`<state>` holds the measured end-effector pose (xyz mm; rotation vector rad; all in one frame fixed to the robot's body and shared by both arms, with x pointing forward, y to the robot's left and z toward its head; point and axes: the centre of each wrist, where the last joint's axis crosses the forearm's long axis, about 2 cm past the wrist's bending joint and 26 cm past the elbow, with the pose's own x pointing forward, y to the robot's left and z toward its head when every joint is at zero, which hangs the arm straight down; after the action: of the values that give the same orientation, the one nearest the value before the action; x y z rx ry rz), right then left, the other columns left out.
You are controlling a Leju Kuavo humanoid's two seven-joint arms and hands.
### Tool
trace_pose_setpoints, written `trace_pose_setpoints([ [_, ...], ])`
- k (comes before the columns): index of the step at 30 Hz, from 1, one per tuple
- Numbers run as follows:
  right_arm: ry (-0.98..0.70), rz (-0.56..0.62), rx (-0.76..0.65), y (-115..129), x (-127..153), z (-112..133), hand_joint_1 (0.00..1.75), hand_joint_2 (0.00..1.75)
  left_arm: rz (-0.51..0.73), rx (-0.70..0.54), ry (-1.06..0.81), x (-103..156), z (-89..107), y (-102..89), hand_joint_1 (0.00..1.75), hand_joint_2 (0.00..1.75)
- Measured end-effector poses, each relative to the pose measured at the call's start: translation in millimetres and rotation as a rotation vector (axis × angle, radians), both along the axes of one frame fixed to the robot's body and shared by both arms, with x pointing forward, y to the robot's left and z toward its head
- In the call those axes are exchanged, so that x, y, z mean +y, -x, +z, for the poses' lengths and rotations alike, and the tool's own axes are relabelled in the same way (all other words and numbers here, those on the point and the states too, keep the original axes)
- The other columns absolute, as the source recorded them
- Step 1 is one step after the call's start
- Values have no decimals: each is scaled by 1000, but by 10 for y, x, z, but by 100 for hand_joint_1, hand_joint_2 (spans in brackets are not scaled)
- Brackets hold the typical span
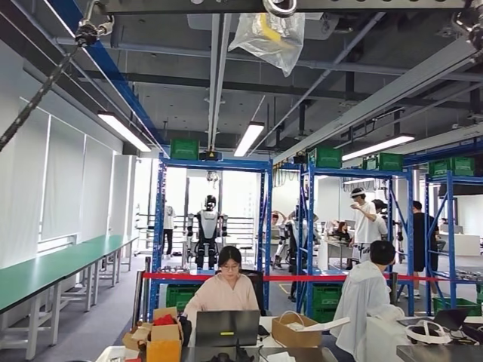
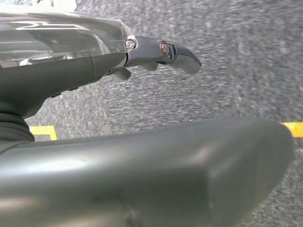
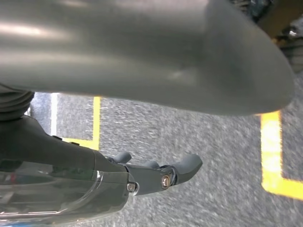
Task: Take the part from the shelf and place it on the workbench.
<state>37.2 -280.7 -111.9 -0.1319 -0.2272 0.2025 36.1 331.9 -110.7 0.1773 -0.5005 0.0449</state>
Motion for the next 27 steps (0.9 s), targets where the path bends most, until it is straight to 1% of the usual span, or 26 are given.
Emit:
trace_pose_setpoints([
  [8, -8, 10, 26, -29, 98, 6, 0, 0, 13, -1, 2, -1, 0, 3, 0, 0],
  [13, 3, 19, 35, -60, 107, 10, 0, 0, 31, -3, 6, -8, -1, 1, 0, 0],
  [19, 9, 32, 53, -17, 104, 5, 0, 0, 64, 17, 8, -27, -6, 40, 0, 0],
  [25, 8, 16, 81, -20, 94, 5, 0, 0, 87, 30, 11, -31, -5, 33, 0, 0],
  [27, 10, 10, 87, -22, 78, 5, 0, 87, 91, 35, 14, -41, -5, 28, 0, 0],
])
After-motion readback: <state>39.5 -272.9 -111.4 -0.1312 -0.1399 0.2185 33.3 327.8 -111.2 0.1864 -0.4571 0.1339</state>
